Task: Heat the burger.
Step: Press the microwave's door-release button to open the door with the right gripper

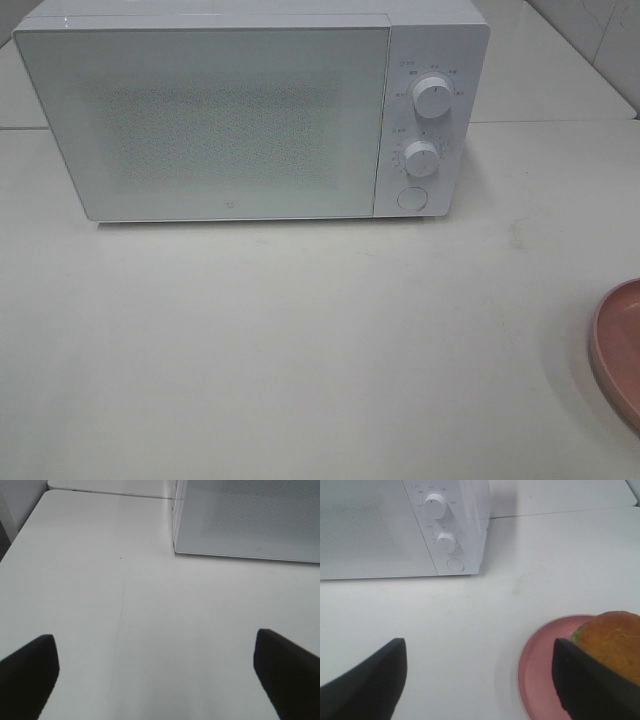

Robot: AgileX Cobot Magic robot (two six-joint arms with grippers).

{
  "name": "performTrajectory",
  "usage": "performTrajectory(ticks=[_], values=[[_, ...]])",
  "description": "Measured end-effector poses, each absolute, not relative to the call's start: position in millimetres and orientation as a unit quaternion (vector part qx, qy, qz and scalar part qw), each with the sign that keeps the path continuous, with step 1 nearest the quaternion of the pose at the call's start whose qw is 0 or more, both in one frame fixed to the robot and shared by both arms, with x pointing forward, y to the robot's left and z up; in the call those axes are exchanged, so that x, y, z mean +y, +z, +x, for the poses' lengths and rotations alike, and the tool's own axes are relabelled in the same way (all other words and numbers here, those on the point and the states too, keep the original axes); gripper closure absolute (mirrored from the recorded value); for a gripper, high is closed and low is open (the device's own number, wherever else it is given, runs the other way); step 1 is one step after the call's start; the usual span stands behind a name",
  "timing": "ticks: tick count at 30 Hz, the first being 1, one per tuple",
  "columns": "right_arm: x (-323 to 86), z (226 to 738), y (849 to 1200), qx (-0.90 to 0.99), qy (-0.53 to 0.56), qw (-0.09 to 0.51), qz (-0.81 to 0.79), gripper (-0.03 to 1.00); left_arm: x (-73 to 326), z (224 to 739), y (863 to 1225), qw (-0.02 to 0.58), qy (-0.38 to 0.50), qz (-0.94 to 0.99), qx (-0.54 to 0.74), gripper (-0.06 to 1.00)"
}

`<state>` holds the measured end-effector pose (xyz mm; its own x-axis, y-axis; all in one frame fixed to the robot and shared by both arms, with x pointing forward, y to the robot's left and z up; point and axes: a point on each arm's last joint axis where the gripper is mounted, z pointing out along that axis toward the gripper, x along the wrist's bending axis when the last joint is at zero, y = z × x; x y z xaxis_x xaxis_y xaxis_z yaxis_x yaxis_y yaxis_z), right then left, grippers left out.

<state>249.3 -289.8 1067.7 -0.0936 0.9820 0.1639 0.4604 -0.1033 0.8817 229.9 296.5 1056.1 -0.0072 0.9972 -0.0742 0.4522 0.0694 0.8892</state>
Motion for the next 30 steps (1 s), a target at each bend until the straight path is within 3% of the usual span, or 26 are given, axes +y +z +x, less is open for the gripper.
performTrajectory(ticks=[30], values=[[-285, 336, 1070, 0.603, 0.399, 0.275, 0.634, 0.20, 297, 230, 1056, 0.391, 0.349, 0.586, 0.618, -0.04]])
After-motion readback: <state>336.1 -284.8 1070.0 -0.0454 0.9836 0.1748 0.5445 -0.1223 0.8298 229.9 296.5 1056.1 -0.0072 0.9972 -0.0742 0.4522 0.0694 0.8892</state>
